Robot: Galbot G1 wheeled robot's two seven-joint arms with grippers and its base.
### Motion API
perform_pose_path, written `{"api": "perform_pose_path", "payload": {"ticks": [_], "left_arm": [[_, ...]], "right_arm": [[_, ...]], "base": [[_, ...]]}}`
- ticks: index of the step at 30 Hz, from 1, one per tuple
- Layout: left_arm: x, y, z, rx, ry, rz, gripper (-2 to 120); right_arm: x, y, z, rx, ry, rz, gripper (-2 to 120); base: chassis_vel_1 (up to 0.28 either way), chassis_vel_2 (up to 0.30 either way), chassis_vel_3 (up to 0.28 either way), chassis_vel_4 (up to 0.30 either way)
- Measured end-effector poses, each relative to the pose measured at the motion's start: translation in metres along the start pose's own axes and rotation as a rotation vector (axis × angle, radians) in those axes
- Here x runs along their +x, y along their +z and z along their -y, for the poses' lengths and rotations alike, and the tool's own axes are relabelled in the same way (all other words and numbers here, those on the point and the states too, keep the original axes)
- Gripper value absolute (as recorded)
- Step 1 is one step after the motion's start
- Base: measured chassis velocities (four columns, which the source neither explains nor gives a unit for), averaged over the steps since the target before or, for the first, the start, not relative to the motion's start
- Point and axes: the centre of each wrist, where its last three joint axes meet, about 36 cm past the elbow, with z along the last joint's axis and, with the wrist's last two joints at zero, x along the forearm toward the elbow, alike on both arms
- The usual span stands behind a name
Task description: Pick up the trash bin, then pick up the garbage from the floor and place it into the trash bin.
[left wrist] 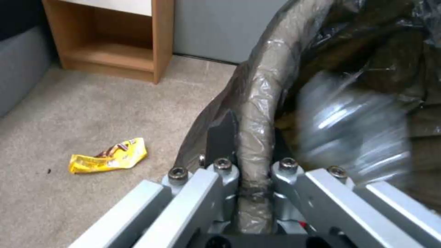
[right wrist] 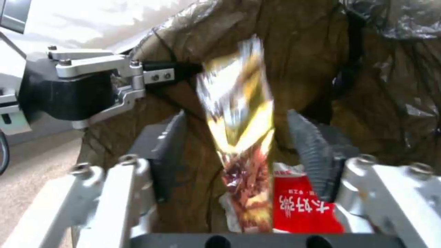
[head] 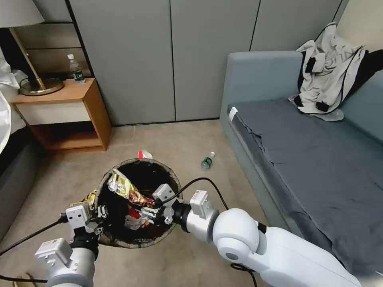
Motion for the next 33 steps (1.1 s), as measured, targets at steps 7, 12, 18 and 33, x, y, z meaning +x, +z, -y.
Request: {"api": "perform_pose_path", "payload": {"ticks": [7, 12, 18, 33], "left_arm": [[0.000, 0.000, 0.000, 0.002, 0.000, -0.001, 3], [0.000, 0.000, 0.000, 0.002, 0.000, -0.001, 3], [0.000, 0.000, 0.000, 0.002, -0.001, 0.000, 3], [-0.001, -0.001, 0.000, 0.001, 0.000, 0.006, 3]], "right_arm": [[0.001, -0.003, -0.001, -0.006, -0.007, 0.006, 88], [0.003, -0.005, 0.000, -0.008, -0.002, 0.012, 100], [0.006, -0.010, -0.001, -0.014, -0.003, 0.026, 100], [0.064, -0.054, 0.014, 0.033, 0.021, 0.147, 100]], "base": [[0.000, 0.000, 0.000, 0.000], [0.000, 0.000, 0.000, 0.000], [0.000, 0.000, 0.000, 0.000], [0.000, 0.000, 0.000, 0.000]]}}
